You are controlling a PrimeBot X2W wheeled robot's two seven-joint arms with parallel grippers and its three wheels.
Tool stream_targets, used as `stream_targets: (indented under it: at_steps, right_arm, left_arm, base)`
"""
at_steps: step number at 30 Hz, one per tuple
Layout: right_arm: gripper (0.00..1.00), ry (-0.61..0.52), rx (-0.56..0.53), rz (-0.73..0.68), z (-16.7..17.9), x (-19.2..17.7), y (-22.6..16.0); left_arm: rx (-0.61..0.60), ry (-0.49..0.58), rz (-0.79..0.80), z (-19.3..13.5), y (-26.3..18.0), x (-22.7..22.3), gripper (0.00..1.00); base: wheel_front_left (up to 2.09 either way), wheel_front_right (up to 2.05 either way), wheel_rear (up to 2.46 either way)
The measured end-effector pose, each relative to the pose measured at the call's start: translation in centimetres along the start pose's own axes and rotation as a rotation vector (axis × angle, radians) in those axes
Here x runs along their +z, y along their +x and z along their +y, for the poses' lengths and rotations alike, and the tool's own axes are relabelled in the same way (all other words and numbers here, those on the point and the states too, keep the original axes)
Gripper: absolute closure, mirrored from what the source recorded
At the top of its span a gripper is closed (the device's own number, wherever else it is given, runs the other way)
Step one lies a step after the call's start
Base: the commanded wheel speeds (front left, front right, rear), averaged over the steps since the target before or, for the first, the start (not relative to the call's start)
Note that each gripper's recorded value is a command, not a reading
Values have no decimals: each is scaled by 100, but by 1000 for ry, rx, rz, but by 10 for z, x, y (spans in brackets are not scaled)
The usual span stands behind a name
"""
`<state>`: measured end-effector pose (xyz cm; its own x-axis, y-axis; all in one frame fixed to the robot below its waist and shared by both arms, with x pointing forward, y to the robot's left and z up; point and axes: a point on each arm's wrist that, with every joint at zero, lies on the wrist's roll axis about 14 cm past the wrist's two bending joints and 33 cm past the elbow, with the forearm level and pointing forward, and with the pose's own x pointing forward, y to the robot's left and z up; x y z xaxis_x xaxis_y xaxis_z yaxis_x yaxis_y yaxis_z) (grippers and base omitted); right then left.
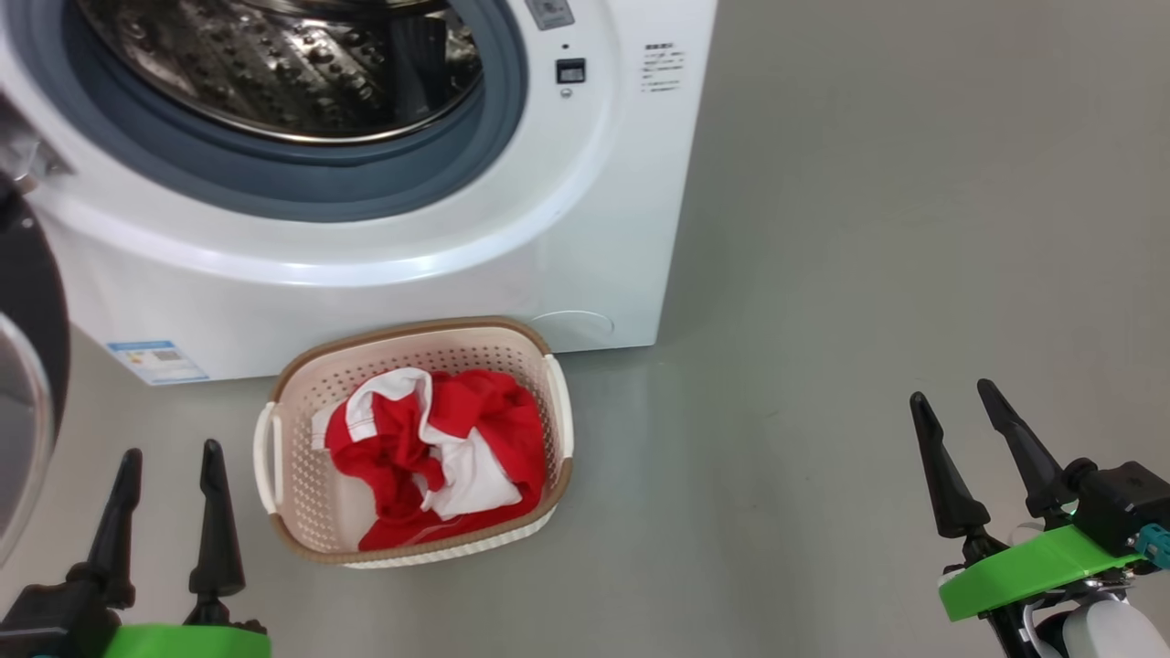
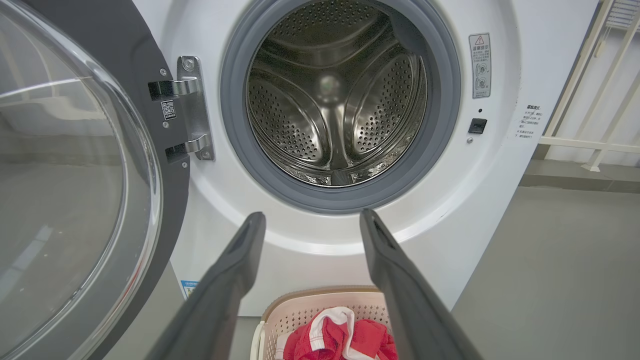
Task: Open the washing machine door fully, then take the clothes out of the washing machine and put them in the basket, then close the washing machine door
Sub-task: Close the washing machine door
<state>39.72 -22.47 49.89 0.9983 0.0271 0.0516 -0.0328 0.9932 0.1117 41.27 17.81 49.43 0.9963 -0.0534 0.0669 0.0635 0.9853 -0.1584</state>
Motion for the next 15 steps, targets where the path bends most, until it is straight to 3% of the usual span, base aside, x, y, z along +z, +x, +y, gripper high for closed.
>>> stream_targets:
  at_steps: [15]
  right_arm:
    - [0, -1, 213, 20, 64, -11, 32]
  left_arm:
    - [162, -6, -17, 47, -34, 11, 0]
  base:
    - [0, 0, 0]
